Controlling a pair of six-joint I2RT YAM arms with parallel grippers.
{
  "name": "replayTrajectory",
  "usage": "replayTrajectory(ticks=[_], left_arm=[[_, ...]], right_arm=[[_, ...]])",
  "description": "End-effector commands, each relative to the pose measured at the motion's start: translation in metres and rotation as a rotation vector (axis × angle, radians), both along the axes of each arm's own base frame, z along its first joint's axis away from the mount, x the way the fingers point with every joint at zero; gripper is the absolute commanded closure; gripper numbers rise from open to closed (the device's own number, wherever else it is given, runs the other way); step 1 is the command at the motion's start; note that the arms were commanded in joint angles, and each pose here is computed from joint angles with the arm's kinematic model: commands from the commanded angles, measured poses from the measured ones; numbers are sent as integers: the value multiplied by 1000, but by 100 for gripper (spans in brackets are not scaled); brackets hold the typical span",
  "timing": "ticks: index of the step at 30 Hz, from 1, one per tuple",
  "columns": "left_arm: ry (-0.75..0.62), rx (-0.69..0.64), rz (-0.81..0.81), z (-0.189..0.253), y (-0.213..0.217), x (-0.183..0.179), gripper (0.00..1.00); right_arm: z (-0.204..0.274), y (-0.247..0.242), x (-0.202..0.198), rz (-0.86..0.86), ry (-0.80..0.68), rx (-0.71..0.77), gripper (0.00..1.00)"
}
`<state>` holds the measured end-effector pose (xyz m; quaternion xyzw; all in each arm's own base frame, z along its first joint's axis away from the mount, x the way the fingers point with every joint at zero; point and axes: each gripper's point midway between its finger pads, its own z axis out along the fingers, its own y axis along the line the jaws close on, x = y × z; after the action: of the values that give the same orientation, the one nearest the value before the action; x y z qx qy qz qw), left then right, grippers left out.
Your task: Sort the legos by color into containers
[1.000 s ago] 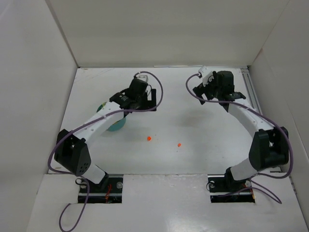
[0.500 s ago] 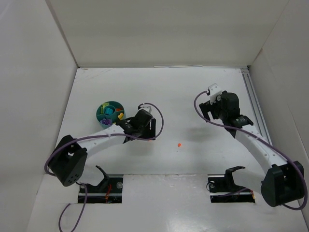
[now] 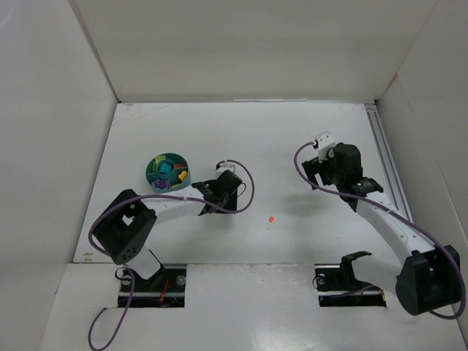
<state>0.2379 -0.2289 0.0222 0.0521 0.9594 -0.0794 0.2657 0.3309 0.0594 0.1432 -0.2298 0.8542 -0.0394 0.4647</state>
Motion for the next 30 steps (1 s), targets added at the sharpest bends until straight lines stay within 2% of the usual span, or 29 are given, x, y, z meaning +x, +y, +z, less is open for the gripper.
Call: replayTrajectory(ticks=[1, 6, 11, 14, 17, 21, 30], left_arm=[[-5, 8, 11, -2, -2, 5, 60], [2, 4, -3, -2, -5, 2, 77], [15, 12, -13, -5, -2, -10, 78], [20, 24, -1, -4, 3, -13, 84], [-15, 40, 29, 7, 9, -7, 86], [-158, 25, 131, 55, 16, 25, 86], [-376, 22, 388, 134, 85, 110, 84]], right_arm=[[14, 0, 3, -19, -49, 19, 0], [13, -1, 2, -14, -41, 9, 0], [16, -4, 2, -24, -54, -6, 0], [16, -4, 2, -24, -54, -6, 0], [19, -5, 1, -25, -62, -3, 0], [16, -1, 1, -8, -61, 7, 0], [18, -3, 3, 6, -73, -10, 0]])
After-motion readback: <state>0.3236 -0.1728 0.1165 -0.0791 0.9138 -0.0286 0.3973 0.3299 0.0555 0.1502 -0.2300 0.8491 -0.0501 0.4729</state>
